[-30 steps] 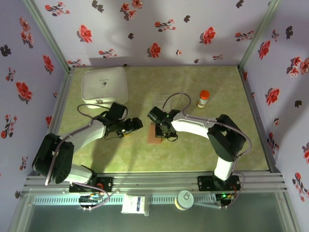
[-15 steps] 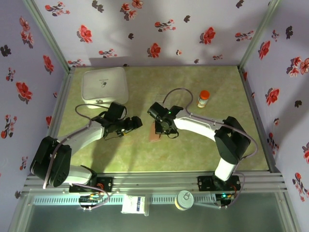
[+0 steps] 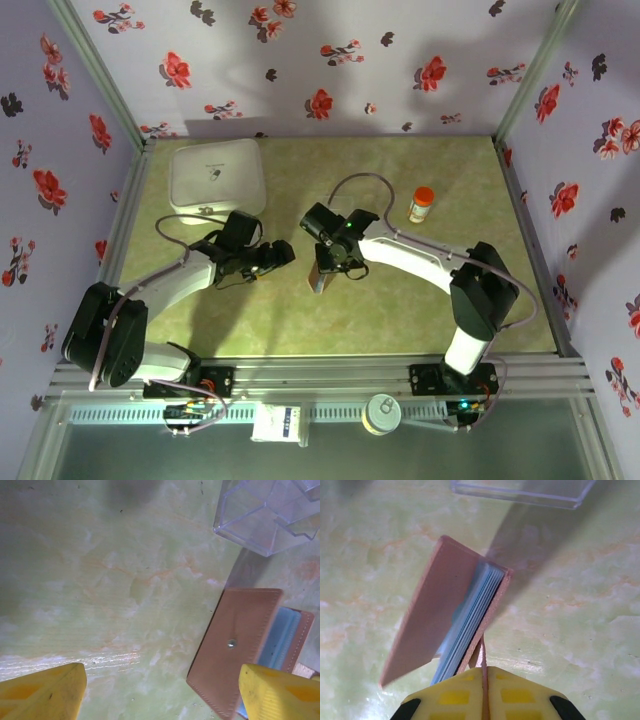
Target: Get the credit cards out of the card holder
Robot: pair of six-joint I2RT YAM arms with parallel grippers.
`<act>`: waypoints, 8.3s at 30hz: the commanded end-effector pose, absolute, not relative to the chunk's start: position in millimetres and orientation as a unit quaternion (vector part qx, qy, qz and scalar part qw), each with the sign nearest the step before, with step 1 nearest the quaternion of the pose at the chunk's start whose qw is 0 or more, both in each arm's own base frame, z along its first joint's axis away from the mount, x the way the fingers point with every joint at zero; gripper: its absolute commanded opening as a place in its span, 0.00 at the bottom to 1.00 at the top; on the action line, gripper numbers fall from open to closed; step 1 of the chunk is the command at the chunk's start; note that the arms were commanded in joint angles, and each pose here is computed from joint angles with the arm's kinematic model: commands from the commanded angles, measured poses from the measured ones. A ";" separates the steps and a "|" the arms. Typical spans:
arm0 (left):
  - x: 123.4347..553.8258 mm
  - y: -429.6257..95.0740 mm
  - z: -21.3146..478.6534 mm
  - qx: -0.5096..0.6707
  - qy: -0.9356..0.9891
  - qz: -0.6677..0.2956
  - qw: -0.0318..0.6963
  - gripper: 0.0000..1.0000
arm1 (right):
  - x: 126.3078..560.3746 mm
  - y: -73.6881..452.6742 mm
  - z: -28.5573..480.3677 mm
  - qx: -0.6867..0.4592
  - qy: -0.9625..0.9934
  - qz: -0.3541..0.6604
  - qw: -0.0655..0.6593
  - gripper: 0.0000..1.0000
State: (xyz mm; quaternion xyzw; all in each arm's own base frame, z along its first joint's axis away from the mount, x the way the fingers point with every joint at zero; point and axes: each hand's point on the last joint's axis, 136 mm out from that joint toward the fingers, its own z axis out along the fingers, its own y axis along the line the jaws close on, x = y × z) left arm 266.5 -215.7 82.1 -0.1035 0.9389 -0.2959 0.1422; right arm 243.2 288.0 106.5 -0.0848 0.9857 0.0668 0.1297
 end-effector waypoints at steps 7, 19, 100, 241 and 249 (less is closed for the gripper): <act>268.8 -217.8 79.7 -0.098 0.936 -0.302 0.151 0.76 | 236.4 279.4 122.8 -0.178 0.975 0.043 0.130 0.04; 271.2 -246.4 81.8 -0.076 0.931 -0.330 0.138 0.51 | 244.3 229.5 111.0 -0.126 0.981 0.006 0.149 0.05; 230.2 -237.8 9.5 -0.040 0.977 -0.199 0.067 0.09 | 240.0 207.1 43.3 -0.014 0.991 0.048 0.126 0.24; 238.7 -282.7 30.5 0.011 0.974 -0.223 0.049 0.08 | 242.6 310.2 35.2 0.004 0.959 0.275 0.072 0.28; 236.6 -280.9 27.4 0.009 0.974 -0.221 0.046 0.08 | 239.6 297.8 27.0 0.011 0.966 0.248 0.069 0.27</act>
